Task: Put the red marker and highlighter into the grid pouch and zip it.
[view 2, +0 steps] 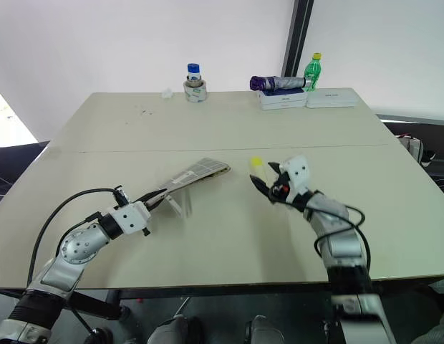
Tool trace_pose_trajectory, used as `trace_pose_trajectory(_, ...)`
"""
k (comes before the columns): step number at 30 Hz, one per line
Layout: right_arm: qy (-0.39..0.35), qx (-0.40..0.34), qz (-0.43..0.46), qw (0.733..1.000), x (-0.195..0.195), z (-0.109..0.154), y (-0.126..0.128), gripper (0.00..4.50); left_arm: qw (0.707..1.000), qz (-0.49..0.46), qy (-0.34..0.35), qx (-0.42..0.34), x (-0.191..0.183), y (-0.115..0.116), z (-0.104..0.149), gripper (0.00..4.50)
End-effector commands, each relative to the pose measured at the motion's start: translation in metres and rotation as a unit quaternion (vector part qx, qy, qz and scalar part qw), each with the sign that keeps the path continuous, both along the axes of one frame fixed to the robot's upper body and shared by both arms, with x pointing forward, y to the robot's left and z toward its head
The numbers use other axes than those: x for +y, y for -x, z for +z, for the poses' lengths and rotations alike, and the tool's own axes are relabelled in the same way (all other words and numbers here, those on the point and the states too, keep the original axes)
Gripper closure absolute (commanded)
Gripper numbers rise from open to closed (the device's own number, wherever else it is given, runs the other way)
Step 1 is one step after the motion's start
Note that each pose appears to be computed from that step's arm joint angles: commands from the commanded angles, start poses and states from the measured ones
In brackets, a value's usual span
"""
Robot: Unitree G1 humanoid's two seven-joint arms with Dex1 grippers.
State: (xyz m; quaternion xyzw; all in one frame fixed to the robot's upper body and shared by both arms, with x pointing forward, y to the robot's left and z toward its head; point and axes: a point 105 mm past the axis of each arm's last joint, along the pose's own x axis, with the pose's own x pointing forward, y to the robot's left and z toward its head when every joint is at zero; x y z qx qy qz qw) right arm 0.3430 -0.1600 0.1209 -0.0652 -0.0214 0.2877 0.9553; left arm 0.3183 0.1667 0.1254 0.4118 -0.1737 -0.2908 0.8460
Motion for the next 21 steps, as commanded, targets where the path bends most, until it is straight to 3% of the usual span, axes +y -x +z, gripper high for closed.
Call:
trace_pose_trajectory(1, -0.007, -0.036, -0.045, 0.998, -0.008, 0.011, 0.015, 0.91, 1.000, 0.000, 0.005, -0.023, 0.004, 0.002, 0.011, 4.50)
trace_pose_trajectory(4, -0.029, -0.029, -0.084, 0.996, -0.011, 0.006, 0.026, 0.91, 1.000, -0.004, 0.003, -0.020, 0.003, 0.003, 0.009, 4.50)
trace_pose_trajectory(9, -0.029, -0.019, -0.073, 0.997, -0.001, 0.004, 0.024, 0.91, 1.000, -0.013, 0.003, -0.021, -0.004, 0.001, 0.008, 4.50)
trace_pose_trajectory(12, -0.032, -0.007, -0.077, 0.996, -0.003, 0.008, 0.011, 0.04, 1.000, -0.016, 0.002, -0.024, -0.006, 0.000, 0.009, 4.50)
trace_pose_trajectory(21, 0.028, 0.047, -0.096, 0.994, 0.013, 0.008, -0.027, 0.01, 1.000, -0.005, 0.005, -0.021, -0.003, 0.004, 0.007, 4.50)
